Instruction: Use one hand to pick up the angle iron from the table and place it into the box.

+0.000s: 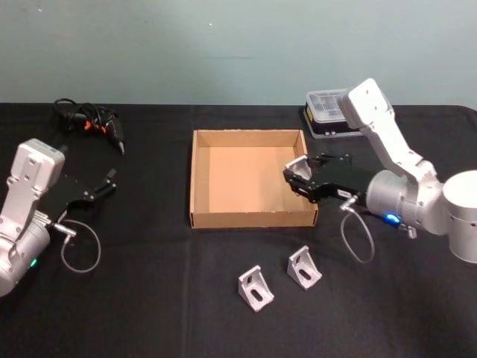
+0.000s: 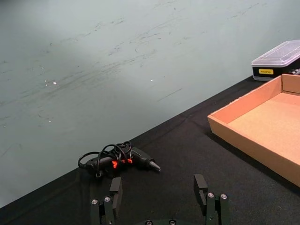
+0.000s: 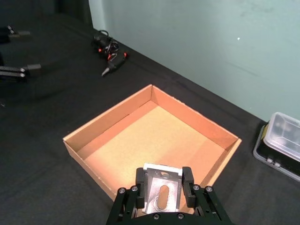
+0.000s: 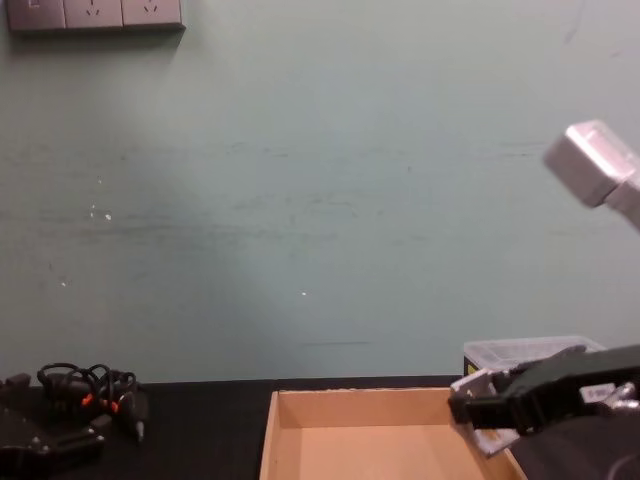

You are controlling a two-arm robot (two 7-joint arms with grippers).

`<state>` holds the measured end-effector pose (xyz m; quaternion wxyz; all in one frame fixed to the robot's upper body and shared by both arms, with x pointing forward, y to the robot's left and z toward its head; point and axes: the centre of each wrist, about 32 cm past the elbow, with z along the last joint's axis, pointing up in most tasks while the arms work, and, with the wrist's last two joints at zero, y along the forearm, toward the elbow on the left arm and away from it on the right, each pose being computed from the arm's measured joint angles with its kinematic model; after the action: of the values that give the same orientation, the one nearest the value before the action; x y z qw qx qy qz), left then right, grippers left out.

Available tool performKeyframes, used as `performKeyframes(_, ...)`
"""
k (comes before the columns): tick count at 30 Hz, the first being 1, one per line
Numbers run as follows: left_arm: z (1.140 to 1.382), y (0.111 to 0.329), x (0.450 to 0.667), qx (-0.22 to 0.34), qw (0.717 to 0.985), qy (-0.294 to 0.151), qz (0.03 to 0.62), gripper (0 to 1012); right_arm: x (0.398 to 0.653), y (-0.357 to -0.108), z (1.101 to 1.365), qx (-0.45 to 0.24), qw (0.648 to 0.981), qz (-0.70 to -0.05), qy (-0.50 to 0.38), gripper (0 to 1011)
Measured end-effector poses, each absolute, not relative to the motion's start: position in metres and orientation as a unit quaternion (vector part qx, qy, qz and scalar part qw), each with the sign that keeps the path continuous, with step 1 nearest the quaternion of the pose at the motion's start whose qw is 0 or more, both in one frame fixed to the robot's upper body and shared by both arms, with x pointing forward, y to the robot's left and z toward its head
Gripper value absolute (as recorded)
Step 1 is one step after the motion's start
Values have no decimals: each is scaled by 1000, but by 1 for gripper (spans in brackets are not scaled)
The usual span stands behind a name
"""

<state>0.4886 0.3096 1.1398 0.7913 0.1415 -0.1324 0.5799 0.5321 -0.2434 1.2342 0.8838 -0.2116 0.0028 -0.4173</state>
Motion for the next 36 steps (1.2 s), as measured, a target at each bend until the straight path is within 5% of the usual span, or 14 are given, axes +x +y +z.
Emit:
performKeyframes(16,1140,310,489,142,791,-132,580,1000,576,-227,1216,-241,879,-411,18,469)
performKeyframes(36,1140,310,489,142,791,-132,580,1000,588,-222,1203,-255,875,-410,28,469)
